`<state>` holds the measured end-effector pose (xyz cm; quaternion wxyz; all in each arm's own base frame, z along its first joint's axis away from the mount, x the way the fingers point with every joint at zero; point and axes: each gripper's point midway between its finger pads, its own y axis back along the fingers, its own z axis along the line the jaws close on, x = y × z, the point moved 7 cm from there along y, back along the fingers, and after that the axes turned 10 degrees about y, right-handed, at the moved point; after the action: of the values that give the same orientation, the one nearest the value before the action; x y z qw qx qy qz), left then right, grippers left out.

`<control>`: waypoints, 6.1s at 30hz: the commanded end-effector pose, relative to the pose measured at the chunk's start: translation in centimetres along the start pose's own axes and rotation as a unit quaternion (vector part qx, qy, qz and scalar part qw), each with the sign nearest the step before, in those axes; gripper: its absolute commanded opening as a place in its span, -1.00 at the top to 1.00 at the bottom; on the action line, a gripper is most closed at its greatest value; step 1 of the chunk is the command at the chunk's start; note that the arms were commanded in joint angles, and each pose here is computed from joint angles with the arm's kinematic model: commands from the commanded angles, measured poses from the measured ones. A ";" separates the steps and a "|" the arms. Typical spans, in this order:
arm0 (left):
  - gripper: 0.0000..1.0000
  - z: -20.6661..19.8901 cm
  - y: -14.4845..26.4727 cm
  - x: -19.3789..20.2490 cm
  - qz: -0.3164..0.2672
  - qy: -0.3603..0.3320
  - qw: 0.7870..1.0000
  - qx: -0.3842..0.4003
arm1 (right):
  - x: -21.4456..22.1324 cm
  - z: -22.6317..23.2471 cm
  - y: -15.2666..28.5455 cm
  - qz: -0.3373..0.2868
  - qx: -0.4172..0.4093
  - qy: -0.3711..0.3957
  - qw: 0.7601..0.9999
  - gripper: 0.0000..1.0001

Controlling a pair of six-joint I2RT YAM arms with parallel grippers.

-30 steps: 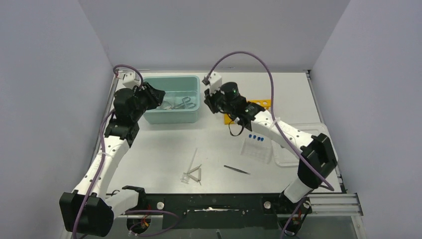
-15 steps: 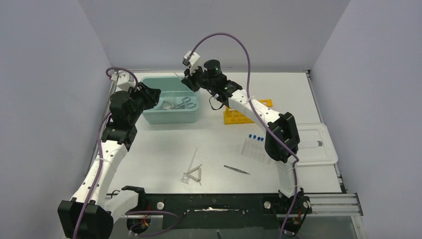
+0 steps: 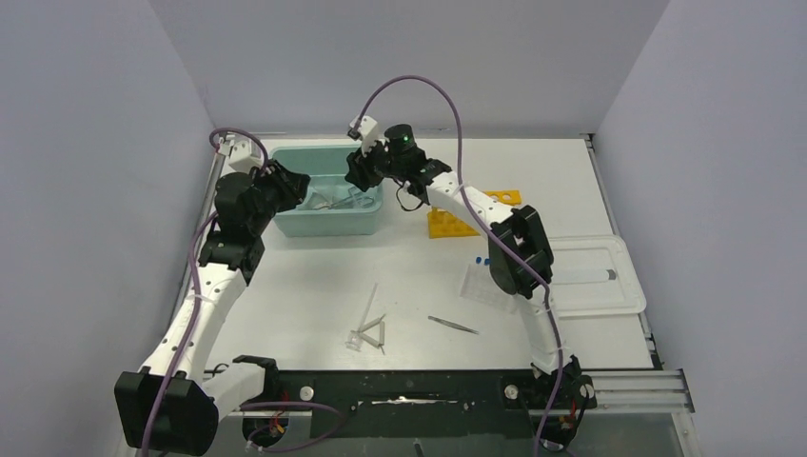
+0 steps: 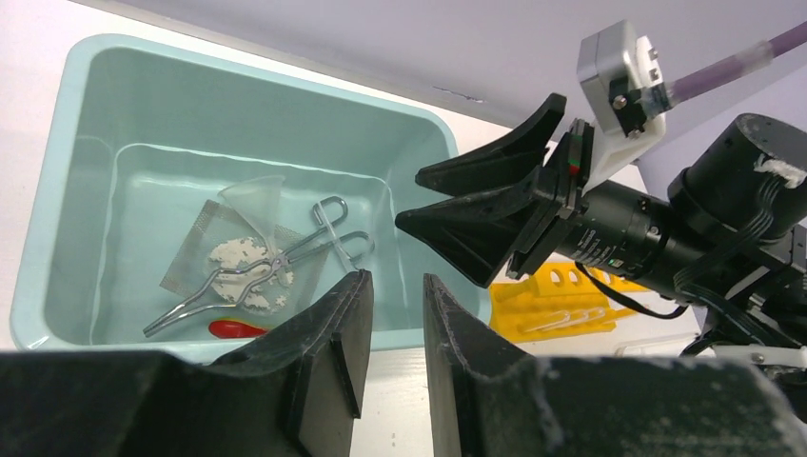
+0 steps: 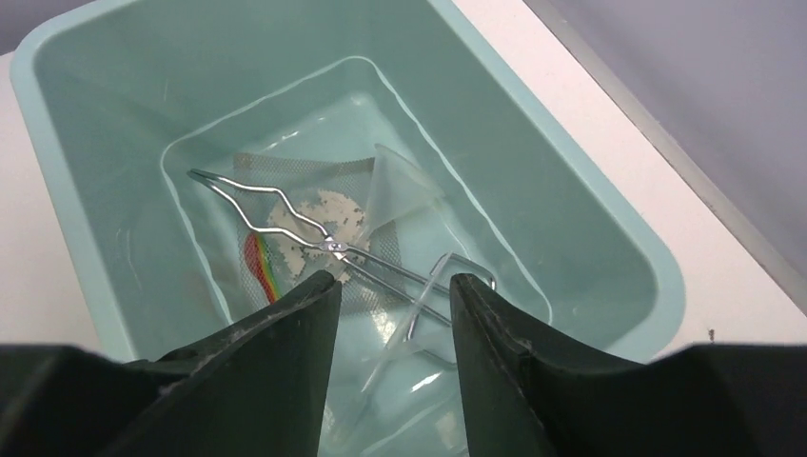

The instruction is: Organize the chemistry lab equipment

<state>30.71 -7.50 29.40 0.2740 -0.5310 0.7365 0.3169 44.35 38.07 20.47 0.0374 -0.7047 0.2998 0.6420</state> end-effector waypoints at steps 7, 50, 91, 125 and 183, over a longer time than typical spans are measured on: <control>0.48 -3.5 0.4 -0.5 -0.008 -0.051 0.990 0.128 | -12.5 -1.3 8.9 -0.132 0.056 0.069 0.987 -0.02; 0.14 -11.0 2.5 36.7 0.367 -0.409 0.616 0.564 | -0.5 0.9 33.7 -0.010 0.366 -0.086 0.927 -0.09; 0.82 -8.8 3.5 41.2 0.422 -0.403 0.624 0.520 | 0.4 1.0 33.4 -0.003 0.358 -0.100 0.929 -0.08; 1.00 -18.3 -1.6 20.3 0.191 -0.386 0.809 0.400 | 1.2 -1.3 37.5 0.019 0.483 -0.111 0.868 -0.09; 0.85 5.4 -19.5 12.7 0.217 -0.346 0.910 0.077 | 3.9 -1.4 32.5 0.049 0.375 -0.137 0.915 -0.14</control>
<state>44.98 -15.60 11.02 0.4553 -0.1736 0.7243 0.4878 29.80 9.59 26.67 0.2913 -0.5174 0.5505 0.5869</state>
